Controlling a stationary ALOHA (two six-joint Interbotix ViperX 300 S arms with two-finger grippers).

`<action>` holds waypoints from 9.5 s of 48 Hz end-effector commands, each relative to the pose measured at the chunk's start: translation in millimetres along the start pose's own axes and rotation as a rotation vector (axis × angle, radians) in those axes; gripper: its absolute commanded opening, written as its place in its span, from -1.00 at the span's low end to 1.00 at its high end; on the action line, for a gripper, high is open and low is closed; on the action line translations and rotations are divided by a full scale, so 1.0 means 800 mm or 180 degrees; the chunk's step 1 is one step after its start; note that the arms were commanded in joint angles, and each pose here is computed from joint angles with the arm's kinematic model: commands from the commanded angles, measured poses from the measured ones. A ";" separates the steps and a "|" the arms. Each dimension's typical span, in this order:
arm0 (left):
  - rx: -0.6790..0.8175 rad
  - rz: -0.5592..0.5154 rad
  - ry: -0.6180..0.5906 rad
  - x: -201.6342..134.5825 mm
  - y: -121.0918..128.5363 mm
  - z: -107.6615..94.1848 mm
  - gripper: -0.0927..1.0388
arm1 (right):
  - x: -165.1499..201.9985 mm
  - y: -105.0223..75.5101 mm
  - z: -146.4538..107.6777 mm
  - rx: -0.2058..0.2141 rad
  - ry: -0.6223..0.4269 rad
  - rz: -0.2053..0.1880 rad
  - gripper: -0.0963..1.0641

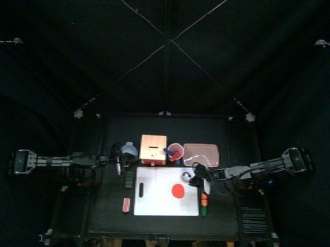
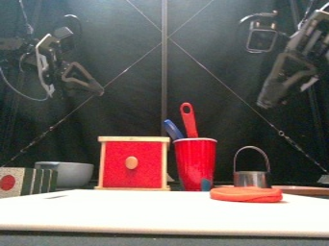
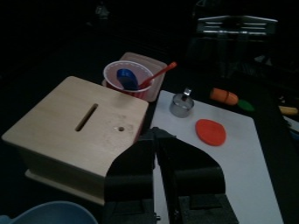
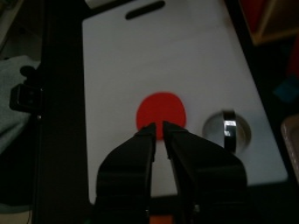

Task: Get the cutter from the drawer then cut the dough then place the extra dough in the bowl
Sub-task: Cut the dough

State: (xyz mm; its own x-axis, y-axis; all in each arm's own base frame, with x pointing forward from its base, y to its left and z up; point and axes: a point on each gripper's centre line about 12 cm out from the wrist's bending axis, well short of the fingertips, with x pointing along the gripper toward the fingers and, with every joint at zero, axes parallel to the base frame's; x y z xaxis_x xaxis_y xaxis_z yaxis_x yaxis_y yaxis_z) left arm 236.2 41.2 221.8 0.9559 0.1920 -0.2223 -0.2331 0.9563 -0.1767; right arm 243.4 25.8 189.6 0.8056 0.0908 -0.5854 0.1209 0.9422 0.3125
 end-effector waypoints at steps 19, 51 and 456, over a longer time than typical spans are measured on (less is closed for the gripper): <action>-0.0088 -0.0008 0.0031 -0.003 -0.001 -0.009 -0.17 | 0.011 -0.058 -0.039 0.0204 -0.0433 -0.0299 0.74; -0.0111 0.0008 0.0084 -0.003 0.000 -0.016 -0.17 | 0.052 -0.063 -0.024 0.0028 -0.0292 -0.0363 0.40; 0.0582 -0.0647 0.0148 0.098 -0.065 -0.071 -0.04 | 0.006 -0.015 0.001 -0.0527 -0.1259 0.0133 0.76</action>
State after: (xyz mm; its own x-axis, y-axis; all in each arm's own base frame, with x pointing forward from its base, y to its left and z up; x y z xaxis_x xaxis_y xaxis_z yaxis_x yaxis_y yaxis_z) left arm 308.2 -6.6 151.8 0.9616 -0.0158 -0.2741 0.0026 0.9988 -0.0482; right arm 242.8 17.0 183.8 0.9678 0.0502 -0.2468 -0.0047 0.9834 0.1816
